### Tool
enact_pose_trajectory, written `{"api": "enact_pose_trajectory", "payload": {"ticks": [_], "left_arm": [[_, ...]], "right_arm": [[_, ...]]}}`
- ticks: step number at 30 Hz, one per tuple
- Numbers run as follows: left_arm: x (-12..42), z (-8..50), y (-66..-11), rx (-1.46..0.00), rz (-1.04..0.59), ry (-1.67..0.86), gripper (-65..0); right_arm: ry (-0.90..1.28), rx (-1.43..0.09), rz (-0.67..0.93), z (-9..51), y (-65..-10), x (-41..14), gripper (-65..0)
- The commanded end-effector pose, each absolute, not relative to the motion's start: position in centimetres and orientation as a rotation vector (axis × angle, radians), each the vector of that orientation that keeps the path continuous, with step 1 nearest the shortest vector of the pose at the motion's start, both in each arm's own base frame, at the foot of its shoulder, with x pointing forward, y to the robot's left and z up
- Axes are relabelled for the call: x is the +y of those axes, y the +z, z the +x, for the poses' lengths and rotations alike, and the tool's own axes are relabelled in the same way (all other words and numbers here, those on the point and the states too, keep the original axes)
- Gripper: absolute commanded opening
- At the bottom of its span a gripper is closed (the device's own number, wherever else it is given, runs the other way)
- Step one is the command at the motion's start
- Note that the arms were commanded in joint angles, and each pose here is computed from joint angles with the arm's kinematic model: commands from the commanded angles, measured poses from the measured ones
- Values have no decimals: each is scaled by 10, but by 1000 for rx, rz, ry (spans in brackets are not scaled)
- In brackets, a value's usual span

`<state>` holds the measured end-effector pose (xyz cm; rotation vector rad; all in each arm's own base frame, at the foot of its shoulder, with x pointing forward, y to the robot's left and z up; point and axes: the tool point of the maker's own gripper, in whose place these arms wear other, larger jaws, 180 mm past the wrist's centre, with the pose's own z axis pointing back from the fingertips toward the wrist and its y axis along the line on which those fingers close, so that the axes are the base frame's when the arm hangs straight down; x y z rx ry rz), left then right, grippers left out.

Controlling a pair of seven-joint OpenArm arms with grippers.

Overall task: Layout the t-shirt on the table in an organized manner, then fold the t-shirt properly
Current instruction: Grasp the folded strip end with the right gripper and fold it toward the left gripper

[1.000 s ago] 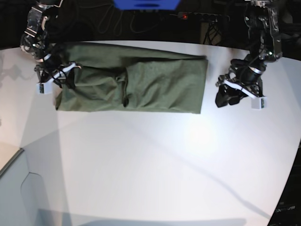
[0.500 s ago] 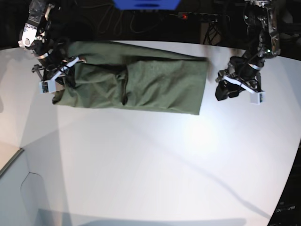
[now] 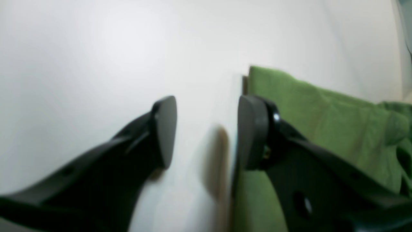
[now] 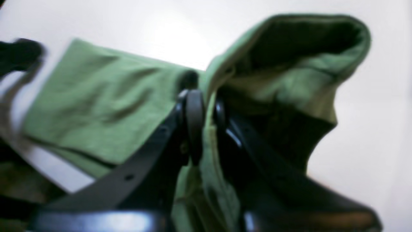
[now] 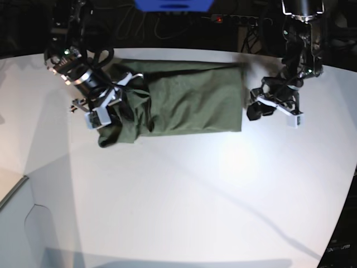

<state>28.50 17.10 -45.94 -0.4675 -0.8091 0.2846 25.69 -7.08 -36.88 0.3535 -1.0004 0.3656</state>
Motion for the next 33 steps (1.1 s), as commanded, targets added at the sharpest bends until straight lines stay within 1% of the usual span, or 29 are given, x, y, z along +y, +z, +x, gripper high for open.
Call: {"api": "enact_pose_trajectory", "payload": {"ticks": [1, 6, 11, 15, 19, 26, 30, 31, 33], "left_arm": [[164, 296, -449, -847, -494, 268, -353], [136, 302, -449, -829, -536, 206, -353], [130, 301, -450, -826, -548, 205, -353], [130, 298, -452, -818, -545, 206, -353], [131, 297, -452, -813, -544, 205, -353], [135, 294, -452, -814, -541, 209, -353], [144, 298, -436, -863, -529, 209, -353], [151, 296, -434, -875, -517, 222, -353], [170, 297, -420, -927, -486, 249, -351]], "right_arm": [[403, -1075, 411, 263, -347, -52, -650], [546, -1112, 543, 261, -325, 12, -650], [636, -1139, 618, 262, -310, 50, -650], [666, -1103, 651, 272, -321, 76, -650], [676, -1034, 665, 280, -346, 85, -650], [675, -973, 664, 290, -367, 88, -650], [721, -929, 691, 281, -376, 104, -650], [736, -922, 699, 277, -377, 109, -635], [767, -909, 716, 269, -378, 118, -586]]}}
